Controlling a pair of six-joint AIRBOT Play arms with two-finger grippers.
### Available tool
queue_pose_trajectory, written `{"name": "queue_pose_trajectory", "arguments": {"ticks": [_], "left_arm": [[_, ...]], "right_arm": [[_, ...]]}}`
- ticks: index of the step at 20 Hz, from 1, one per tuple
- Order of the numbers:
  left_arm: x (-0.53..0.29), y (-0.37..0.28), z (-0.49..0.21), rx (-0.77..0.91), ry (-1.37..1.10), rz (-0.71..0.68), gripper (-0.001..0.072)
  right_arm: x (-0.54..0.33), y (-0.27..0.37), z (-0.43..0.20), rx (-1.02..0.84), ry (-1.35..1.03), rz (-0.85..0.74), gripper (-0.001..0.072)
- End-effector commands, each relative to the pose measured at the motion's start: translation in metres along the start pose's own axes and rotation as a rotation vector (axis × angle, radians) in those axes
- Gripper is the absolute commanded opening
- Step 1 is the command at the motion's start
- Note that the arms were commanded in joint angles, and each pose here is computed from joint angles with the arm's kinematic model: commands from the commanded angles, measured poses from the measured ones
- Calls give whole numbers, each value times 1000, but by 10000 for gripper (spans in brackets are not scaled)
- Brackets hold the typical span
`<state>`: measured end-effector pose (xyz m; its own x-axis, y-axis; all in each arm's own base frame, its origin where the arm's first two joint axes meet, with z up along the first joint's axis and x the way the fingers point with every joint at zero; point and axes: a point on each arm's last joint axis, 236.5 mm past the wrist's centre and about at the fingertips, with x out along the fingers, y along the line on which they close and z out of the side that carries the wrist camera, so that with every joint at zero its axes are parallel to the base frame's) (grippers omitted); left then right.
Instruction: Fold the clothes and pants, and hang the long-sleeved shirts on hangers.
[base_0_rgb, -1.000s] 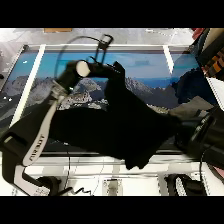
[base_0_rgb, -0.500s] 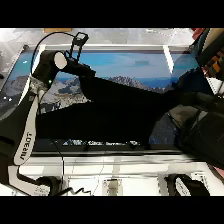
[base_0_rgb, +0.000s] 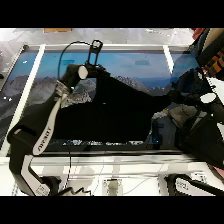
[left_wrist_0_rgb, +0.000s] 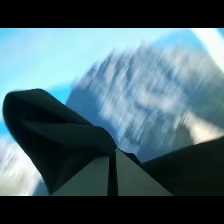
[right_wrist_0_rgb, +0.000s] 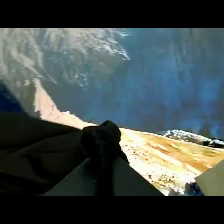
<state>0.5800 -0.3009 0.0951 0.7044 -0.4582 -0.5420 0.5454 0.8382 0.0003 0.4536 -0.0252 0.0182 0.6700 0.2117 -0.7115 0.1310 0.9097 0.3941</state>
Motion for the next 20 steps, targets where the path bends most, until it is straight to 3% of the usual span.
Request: {"name": "queue_pose_trajectory", "arguments": {"ticks": [1, 2, 3, 4, 5, 9, 11, 12, 15, 20], "left_arm": [[22, -36, 42, 28, -242, -7, 10], [27, -46, 44, 56, -273, -9, 28], [32, -54, 41, 86, -271, -14, 211], [36, -59, 35, 96, -253, -22, 557], [38, -61, 26, 98, -218, -33, 689], [39, -34, -28, 68, 17, -49, 685], [32, 6, -73, 1, 195, -38, 561], [27, 25, -92, -38, 265, -36, 558], [9, 62, -136, -257, 393, -92, 558], [18, 78, -161, -629, 358, -232, 560]], "right_arm": [[7, -6, 2, 14, -9, -15, 28], [7, -6, 2, 14, -9, -15, 28], [7, -6, 1, 14, -9, -15, 28], [7, -6, 1, 14, -7, -14, 28], [7, -6, 1, 13, -5, -14, 28], [7, -10, -2, -7, 4, -28, 28], [7, -10, -2, -9, 5, -29, 28], [7, -10, -2, -9, 6, -29, 28], [7, -9, -3, -9, 11, -27, 28], [7, -9, -4, -8, 13, -25, 28]]}}
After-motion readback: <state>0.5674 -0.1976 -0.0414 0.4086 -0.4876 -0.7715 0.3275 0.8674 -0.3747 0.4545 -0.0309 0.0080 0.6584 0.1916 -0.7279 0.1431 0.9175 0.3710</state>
